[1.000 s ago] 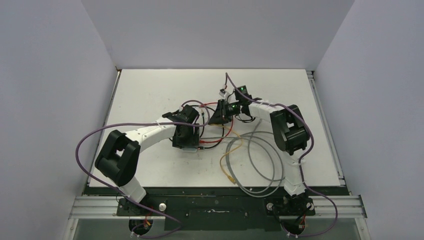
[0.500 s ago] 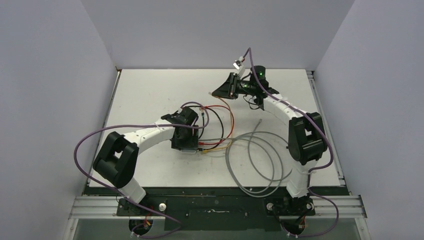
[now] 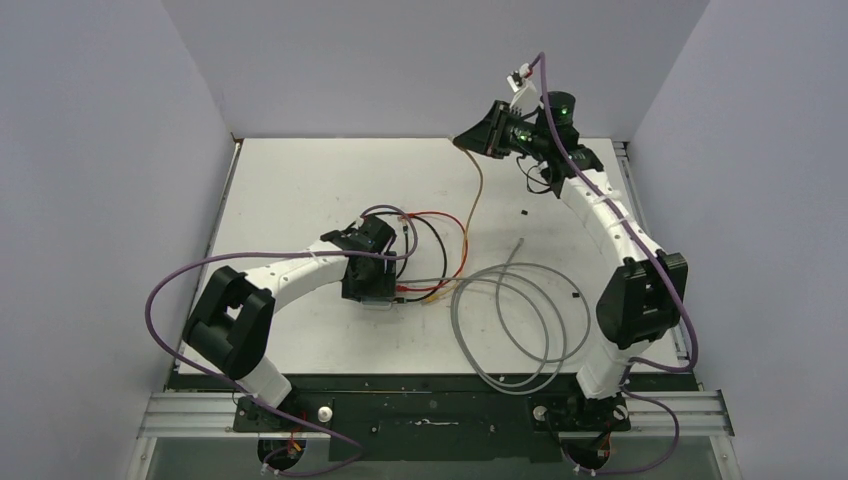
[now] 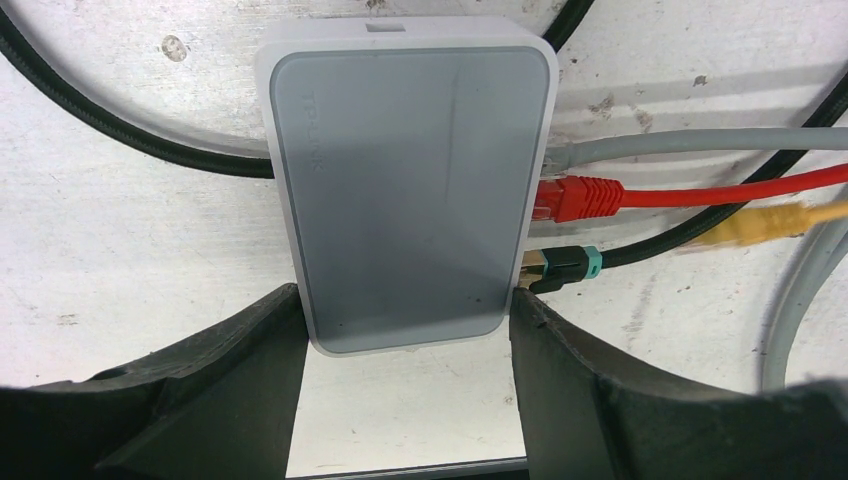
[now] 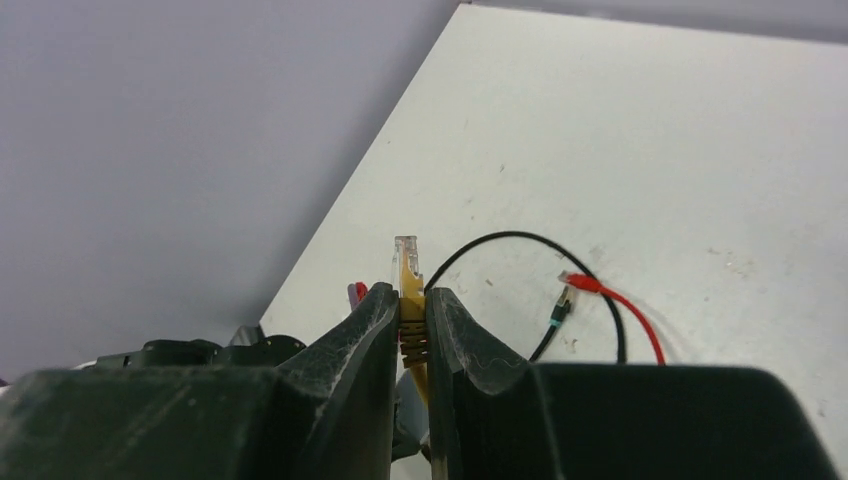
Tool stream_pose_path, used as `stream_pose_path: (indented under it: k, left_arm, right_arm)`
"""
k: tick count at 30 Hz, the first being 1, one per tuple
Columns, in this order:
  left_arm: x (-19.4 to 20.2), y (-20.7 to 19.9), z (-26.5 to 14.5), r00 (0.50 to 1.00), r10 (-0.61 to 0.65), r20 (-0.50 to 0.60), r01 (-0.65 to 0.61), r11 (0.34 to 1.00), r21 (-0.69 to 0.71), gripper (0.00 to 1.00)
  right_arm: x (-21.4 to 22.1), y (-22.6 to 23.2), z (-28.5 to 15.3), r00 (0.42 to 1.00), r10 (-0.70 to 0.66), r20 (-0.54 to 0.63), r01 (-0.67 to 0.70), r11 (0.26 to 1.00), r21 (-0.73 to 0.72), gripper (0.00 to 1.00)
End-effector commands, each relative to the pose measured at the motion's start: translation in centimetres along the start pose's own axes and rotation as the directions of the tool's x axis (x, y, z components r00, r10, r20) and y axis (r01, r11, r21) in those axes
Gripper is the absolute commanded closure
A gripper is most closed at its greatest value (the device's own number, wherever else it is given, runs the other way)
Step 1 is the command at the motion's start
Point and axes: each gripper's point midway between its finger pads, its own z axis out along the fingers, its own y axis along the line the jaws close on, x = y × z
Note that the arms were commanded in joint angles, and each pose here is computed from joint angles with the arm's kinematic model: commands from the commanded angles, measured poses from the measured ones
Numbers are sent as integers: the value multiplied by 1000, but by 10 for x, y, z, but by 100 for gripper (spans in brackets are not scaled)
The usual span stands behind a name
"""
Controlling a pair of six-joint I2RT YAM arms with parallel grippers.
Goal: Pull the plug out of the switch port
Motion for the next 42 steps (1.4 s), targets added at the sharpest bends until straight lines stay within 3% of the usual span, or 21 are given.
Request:
stream_pose_path:
  k: [1, 15, 30, 42]
  left_arm:
    - [-6, 3, -10, 999, 11, 42, -11, 1000, -8, 100]
    - [-5, 5, -12, 999, 25, 43, -24, 1000, -12, 100]
    - [-6, 4, -15, 998, 33, 50, -33, 999, -4, 100]
    - [-1, 14, -14, 998, 32, 48, -30, 999, -42, 100]
  right_arm:
    - [-55, 30, -37, 973, -190, 132, 178, 979, 98, 95]
    - [-128, 99, -85, 899, -263, 351, 257, 964, 65, 95]
    - [-165, 129, -96, 842, -283, 458, 301, 953, 35, 95]
    - [-143, 75, -76, 901, -215, 377, 196, 977, 88, 95]
